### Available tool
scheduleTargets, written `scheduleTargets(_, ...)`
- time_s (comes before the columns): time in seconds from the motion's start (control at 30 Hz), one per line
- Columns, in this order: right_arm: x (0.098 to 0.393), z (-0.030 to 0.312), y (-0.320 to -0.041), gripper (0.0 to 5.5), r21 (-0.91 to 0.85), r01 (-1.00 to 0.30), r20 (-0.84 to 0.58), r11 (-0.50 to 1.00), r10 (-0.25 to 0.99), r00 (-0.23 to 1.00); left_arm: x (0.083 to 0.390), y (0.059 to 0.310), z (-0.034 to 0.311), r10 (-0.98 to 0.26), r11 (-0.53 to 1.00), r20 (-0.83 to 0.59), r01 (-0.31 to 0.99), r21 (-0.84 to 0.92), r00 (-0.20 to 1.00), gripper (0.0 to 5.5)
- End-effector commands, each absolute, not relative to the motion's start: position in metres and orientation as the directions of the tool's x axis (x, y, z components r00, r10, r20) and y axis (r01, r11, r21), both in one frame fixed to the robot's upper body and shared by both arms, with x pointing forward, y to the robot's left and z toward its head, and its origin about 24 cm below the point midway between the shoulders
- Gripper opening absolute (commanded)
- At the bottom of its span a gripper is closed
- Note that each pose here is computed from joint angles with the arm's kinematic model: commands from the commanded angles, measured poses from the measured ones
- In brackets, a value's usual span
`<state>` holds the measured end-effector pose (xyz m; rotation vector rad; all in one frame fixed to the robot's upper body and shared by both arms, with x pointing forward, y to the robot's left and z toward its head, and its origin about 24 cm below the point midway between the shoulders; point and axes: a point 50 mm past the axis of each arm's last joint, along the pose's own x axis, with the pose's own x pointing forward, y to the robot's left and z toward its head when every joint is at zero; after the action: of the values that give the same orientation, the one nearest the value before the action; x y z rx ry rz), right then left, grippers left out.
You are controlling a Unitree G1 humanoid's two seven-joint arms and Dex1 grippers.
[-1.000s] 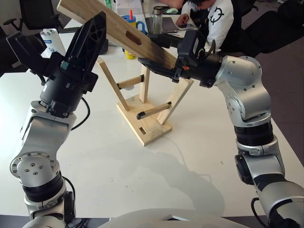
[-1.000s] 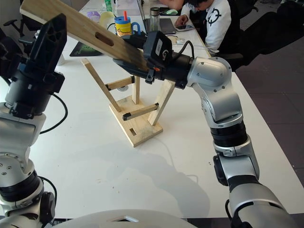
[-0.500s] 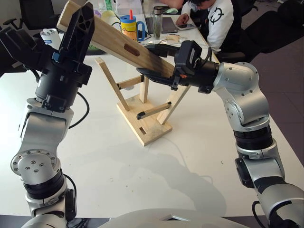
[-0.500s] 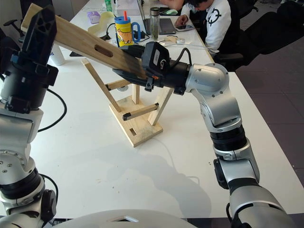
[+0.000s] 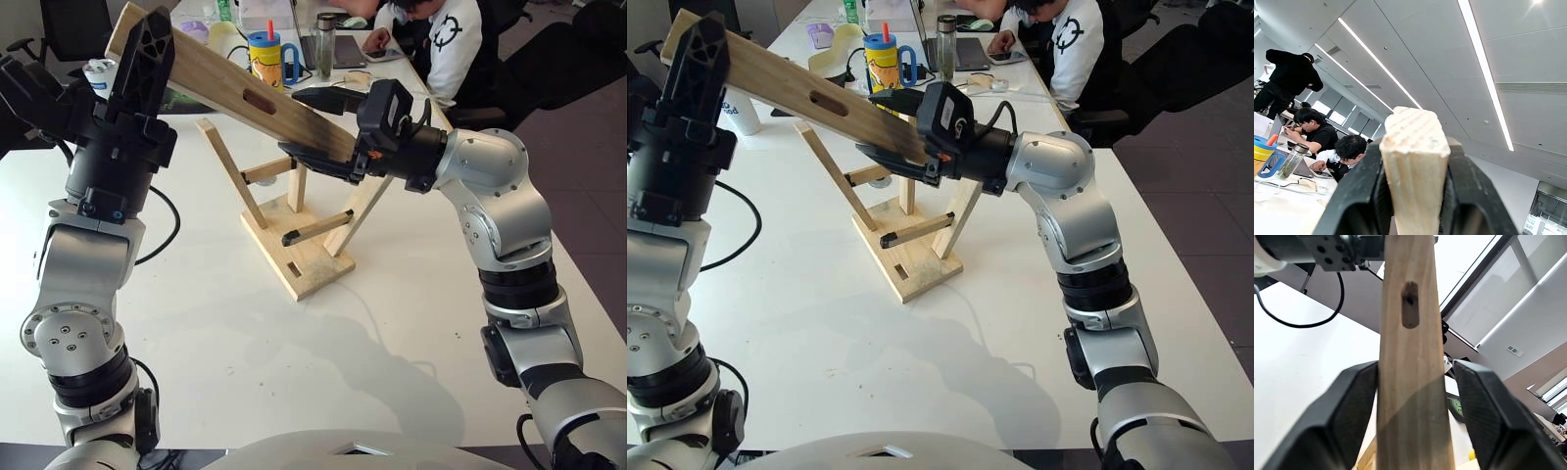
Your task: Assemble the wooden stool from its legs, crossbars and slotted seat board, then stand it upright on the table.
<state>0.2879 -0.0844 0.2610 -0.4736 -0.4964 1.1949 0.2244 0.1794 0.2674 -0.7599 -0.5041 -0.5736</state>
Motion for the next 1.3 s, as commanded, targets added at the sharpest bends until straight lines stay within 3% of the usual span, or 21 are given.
scheduleTargets(0.03, 0.295, 0.284, -0.096, 2.71, -0.541, -0.733, 0.185, 0.412, 0.909, 0.373, 0.233, 0.195, 0.264, -0.201, 0.646, 0.584, 0.555, -0.524, 0.786, 1.02)
scheduleTargets(0.2, 0.306, 0.275, -0.136, 2.71, -0.251, -0.713, 0.143, 0.654, 0.754, 0.641, 0.233, 0.202, 0.259, -0.148, 0.677, 0.569, 0.503, -0.538, 0.809, 1.02)
scheduleTargets(0.37, 0.303, 0.237, -0.166, 2.71, -0.023, -0.646, -0.050, 0.763, 0.644, 0.763, 0.227, 0.207, 0.255, -0.118, 0.698, 0.560, 0.470, -0.540, 0.820, 1.02)
scheduleTargets(1.07, 0.292, 0.203, -0.155, 2.71, 0.142, -0.649, -0.168, 0.748, 0.664, 0.729, 0.224, 0.211, 0.256, -0.105, 0.715, 0.557, 0.452, -0.533, 0.824, 1.02)
scheduleTargets(1.3, 0.292, 0.199, -0.140, 1.66, 0.159, -0.649, -0.151, 0.744, 0.668, 0.729, 0.227, 0.211, 0.256, -0.113, 0.716, 0.555, 0.455, -0.530, 0.824, 1.02)
